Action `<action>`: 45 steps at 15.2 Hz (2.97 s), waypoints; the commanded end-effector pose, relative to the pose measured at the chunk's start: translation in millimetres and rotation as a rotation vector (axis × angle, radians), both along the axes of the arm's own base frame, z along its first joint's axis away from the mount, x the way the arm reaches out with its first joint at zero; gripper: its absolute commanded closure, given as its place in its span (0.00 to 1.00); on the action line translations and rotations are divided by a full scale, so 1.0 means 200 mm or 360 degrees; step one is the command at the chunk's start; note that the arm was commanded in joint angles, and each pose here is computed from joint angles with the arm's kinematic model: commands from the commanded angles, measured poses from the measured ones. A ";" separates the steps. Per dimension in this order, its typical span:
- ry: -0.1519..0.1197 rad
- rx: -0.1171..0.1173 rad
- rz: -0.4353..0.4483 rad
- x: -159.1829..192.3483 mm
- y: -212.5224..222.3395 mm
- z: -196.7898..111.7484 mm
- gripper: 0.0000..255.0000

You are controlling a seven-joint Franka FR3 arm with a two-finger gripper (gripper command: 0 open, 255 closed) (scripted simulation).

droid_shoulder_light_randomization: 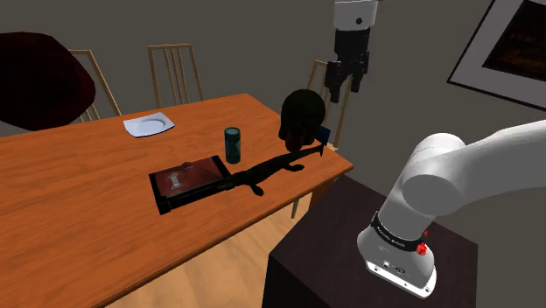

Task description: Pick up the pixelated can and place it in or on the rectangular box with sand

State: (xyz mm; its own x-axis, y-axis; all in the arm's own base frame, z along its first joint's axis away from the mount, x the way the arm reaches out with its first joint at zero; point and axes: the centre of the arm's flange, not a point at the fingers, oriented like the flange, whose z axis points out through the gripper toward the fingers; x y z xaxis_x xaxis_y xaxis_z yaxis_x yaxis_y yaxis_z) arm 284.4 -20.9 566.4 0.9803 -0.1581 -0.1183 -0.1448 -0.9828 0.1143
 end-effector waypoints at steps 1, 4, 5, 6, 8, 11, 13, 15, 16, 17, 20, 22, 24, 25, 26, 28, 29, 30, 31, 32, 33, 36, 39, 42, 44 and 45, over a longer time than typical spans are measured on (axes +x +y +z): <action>0.0000 0.0000 0.0000 0.00 0.00 0.00 0.00; -0.0001 0.0009 0.0002 0.17 0.02 -0.10 0.00; -0.0001 0.0012 0.0003 0.22 0.03 -0.13 0.00; -0.0001 0.0015 0.0003 0.28 0.04 -0.17 0.00; -0.0001 0.0021 0.0005 0.39 0.05 -0.23 0.00; -0.0002 0.0030 0.0007 0.56 0.08 -0.33 0.00; -0.0002 0.0036 0.0008 0.67 0.10 -0.40 0.00; -0.0003 0.0042 0.0010 0.78 0.11 -0.47 0.00; -0.0003 0.0045 0.0010 0.84 0.12 -0.50 0.00; -0.0003 0.0048 0.0011 0.90 0.13 -0.53 0.00; -0.0003 0.0057 0.0013 1.06 0.16 -0.63 0.00; -0.0004 0.0063 0.0014 1.18 0.18 -0.70 0.00; -0.0004 0.0069 0.0016 1.29 0.20 -0.76 0.00; -0.0004 0.0072 0.0016 1.34 0.21 -0.80 0.00; -0.0005 0.0075 0.0017 1.40 0.22 -0.83 0.00; -0.0005 0.0081 0.0018 1.51 0.24 -0.90 0.00; -0.0005 0.0084 0.0019 1.57 0.25 -0.93 0.00; -0.0005 0.0087 0.0020 1.62 0.26 -0.96 0.00; -0.0005 0.0090 0.0020 1.68 0.27 -0.99 0.00; -0.0006 0.0093 0.0021 1.74 0.28 -1.03 0.00; -0.0006 0.0096 0.0022 1.79 0.29 -1.06 0.00; -0.0006 0.0103 0.0024 1.93 0.31 -1.14 0.00; -0.0006 0.0103 0.0024 1.92 0.31 -1.22 0.00; -0.0006 0.0103 0.0024 1.91 0.31 -1.30 0.00; -0.0006 0.0103 0.0024 1.91 0.31 -1.34 0.00; -0.0006 0.0103 0.0024 1.91 0.31 -1.34 0.00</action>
State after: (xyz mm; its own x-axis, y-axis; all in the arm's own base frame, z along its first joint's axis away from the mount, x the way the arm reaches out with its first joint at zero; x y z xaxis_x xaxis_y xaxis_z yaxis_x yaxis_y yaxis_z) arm 665.7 40.1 301.4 0.9829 -0.1356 -0.1245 -0.1303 -0.9902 0.0498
